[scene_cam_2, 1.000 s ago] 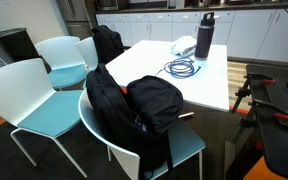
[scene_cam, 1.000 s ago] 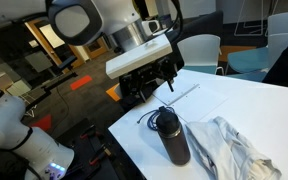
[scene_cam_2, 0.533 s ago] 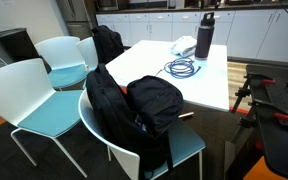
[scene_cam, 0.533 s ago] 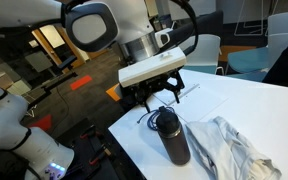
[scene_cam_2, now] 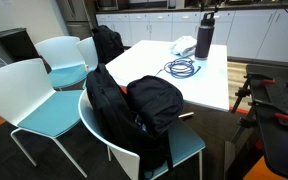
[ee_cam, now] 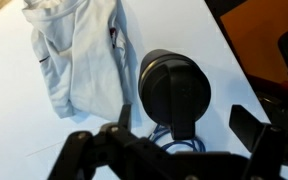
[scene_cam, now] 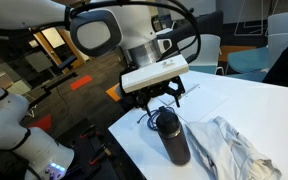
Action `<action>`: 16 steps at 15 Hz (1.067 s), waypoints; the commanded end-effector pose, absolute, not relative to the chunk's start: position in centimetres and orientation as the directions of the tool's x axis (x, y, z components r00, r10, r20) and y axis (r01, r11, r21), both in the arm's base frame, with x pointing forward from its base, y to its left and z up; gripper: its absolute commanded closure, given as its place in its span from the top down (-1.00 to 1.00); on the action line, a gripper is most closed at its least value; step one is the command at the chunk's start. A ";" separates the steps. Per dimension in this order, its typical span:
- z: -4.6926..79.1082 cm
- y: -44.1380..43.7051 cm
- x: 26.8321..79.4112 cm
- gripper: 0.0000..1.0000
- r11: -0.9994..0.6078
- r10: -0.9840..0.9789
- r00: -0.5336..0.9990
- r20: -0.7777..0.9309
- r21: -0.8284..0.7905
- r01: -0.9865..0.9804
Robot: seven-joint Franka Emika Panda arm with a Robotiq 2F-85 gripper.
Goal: Put the bottle and cable in the bag
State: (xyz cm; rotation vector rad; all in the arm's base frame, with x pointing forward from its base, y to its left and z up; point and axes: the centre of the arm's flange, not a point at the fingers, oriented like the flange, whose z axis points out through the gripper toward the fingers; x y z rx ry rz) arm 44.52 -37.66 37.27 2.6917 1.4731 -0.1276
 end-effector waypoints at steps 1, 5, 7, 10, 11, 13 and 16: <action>37.5 -38.4 44.5 1.00 -0.542 0.834 0.543 -0.101 0.040 0.839; 37.5 -38.9 44.4 1.00 -0.556 0.824 0.558 -0.097 0.049 0.830; 37.4 -38.9 44.4 1.00 -0.561 0.821 0.564 -0.095 0.050 0.826; 37.4 -38.9 44.5 1.00 -0.564 0.818 0.567 -0.096 0.056 0.824; 37.3 -38.9 44.5 1.00 -0.563 0.819 0.566 -0.097 0.056 0.824; 37.2 -38.9 44.6 1.00 -0.565 0.817 0.568 -0.098 0.059 0.823; 37.0 -38.8 44.8 1.00 -0.564 0.817 0.567 -0.102 0.058 0.824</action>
